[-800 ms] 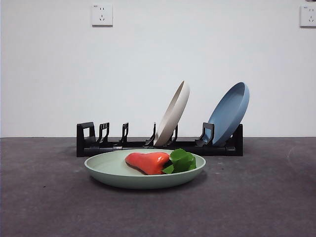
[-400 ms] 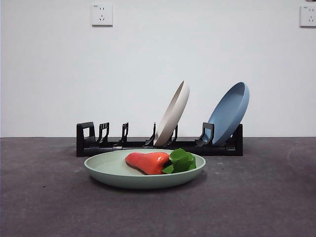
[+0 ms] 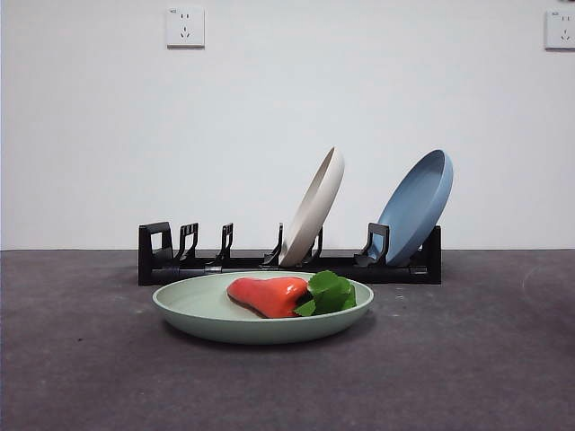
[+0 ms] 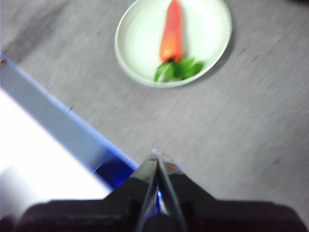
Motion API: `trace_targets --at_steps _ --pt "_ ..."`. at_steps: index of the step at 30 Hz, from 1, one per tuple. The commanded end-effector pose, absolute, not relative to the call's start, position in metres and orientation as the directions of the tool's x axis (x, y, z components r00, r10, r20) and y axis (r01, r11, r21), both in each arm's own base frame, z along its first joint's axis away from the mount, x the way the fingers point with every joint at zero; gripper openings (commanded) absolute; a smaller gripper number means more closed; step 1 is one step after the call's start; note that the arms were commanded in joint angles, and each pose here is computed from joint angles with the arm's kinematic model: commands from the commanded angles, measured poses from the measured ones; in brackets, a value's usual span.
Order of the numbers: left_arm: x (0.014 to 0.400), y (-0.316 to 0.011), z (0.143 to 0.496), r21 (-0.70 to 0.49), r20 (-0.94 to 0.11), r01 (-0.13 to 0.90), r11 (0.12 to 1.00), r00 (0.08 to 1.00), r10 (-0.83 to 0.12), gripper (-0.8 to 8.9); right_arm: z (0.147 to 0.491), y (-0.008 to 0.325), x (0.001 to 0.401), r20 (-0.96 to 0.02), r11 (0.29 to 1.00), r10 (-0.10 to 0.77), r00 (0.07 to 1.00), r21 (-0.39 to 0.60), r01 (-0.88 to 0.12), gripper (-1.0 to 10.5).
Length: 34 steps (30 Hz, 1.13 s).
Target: Take the green plate from the plate rack,put the plate on the table,take the carrot from the table,put the carrot in the plate
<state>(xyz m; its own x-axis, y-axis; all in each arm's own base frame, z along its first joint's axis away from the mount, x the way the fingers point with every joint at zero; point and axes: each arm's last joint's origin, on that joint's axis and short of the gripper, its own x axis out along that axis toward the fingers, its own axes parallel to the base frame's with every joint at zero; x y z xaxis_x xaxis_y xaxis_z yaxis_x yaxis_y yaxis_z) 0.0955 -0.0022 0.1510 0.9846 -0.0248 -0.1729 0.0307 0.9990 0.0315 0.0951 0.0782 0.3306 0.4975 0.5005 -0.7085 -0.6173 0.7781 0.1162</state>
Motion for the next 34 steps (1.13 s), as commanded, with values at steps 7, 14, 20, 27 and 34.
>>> trace_targets --at_steps 7,14,20,27,34 --pt "0.096 -0.002 0.147 0.024 -0.18 0.027 0.999 0.983 -0.022 -0.03 0.334 0.038 0.093 -0.346 0.856 0.509 0.788 0.112 -0.504 0.0" --pt "0.096 -0.002 0.147 0.024 -0.18 0.026 0.999 0.983 -0.021 -0.03 0.278 0.018 0.091 -0.13 0.939 0.345 0.93 0.041 -0.342 0.0" --pt "0.096 -0.002 0.147 0.025 -0.18 0.027 0.999 0.983 -0.022 -0.03 0.224 0.014 0.092 0.001 0.952 0.307 0.952 0.01 -0.307 0.0" --pt "0.096 -0.002 0.147 0.025 -0.18 0.027 0.999 0.983 -0.022 -0.03 0.181 0.015 0.094 -0.019 0.951 0.308 0.951 0.049 -0.307 0.0" --pt "0.096 -0.002 0.147 0.025 -0.18 0.026 0.999 0.983 -0.021 -0.03 0.159 0.015 0.096 -0.057 0.948 0.31 0.949 0.094 -0.304 0.0"
